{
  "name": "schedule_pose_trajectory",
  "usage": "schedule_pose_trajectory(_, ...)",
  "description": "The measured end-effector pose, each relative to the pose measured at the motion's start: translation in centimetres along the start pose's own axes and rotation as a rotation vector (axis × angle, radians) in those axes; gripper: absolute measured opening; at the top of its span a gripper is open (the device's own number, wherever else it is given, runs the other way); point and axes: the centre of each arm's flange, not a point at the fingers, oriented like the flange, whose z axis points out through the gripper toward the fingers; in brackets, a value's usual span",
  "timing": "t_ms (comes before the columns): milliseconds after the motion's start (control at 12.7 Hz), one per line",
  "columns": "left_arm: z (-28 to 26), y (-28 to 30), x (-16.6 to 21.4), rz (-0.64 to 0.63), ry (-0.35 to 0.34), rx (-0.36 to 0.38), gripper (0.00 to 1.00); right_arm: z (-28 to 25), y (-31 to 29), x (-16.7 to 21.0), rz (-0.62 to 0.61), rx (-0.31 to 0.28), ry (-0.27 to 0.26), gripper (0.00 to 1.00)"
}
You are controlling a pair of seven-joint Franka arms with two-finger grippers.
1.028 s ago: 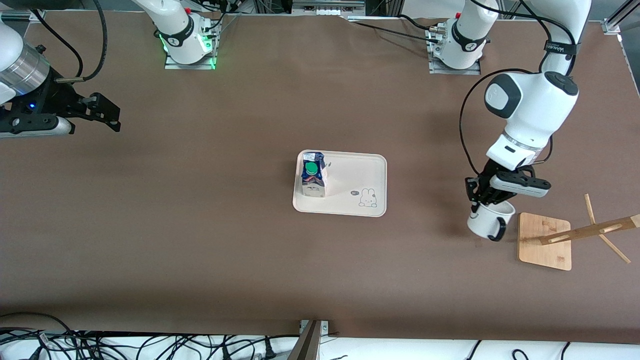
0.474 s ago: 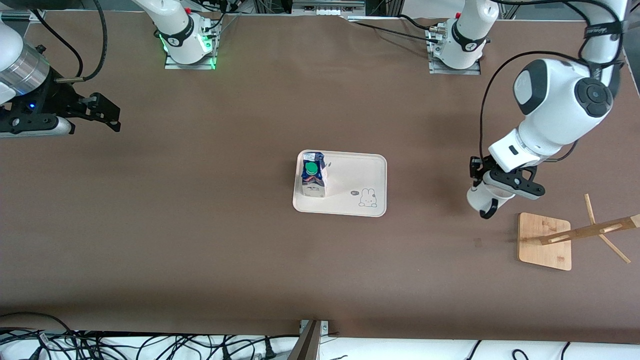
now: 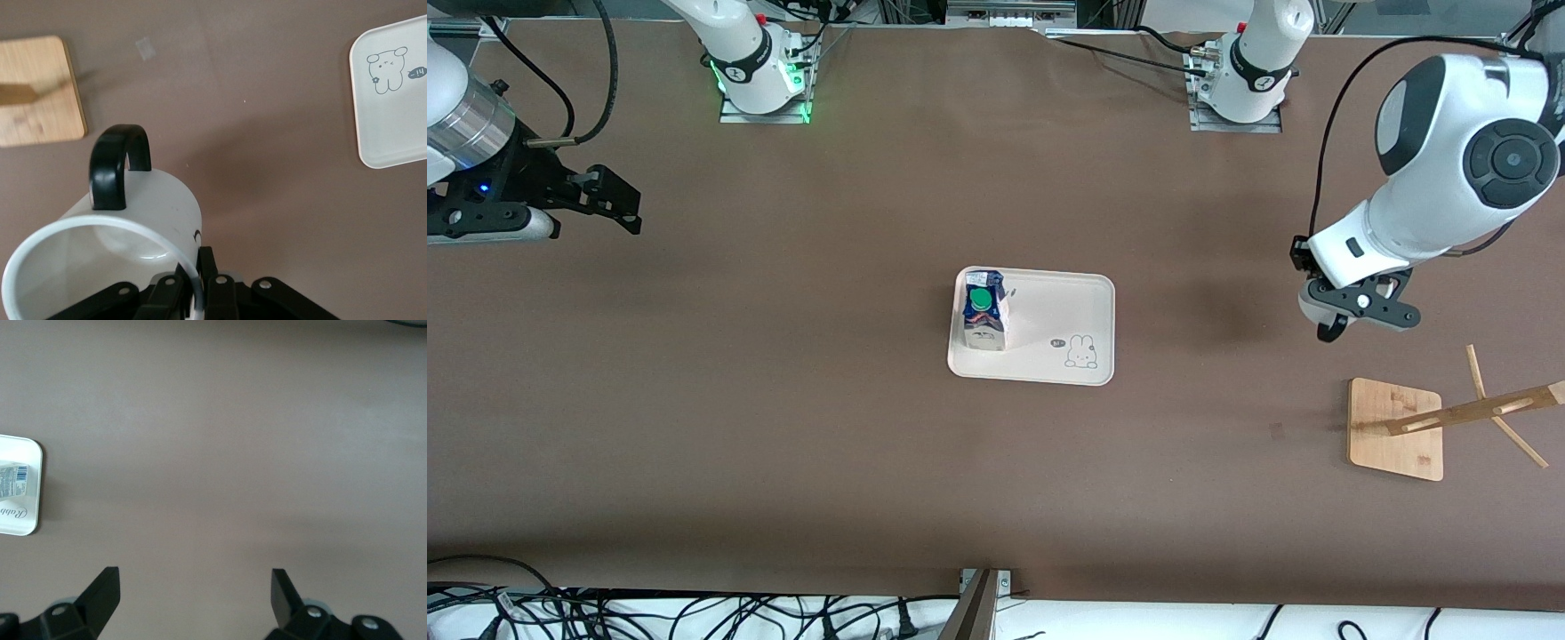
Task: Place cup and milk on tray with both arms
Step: 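Carry the white mug to the tray beside the carton with the left gripper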
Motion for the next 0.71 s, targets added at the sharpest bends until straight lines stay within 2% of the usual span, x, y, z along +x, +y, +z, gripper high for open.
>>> schedule_pose_trajectory(237,0.9,5.3,0.5,-0.128,-0.036,0.015,0.07,0.0,0.0,0.0,0.0,0.0,0.0,1.0)
schedule_pose_trajectory(395,2.9,9.5,1.2,-0.156,-0.069,0.03,0.07,0.0,0.0,0.0,0.0,0.0,0.0,1.0)
schedule_pose_trajectory(711,6.5,16.0,3.5,-0.036,-0.113,0.037,0.07,0.0,0.0,0.0,0.0,0.0,-0.001,1.0)
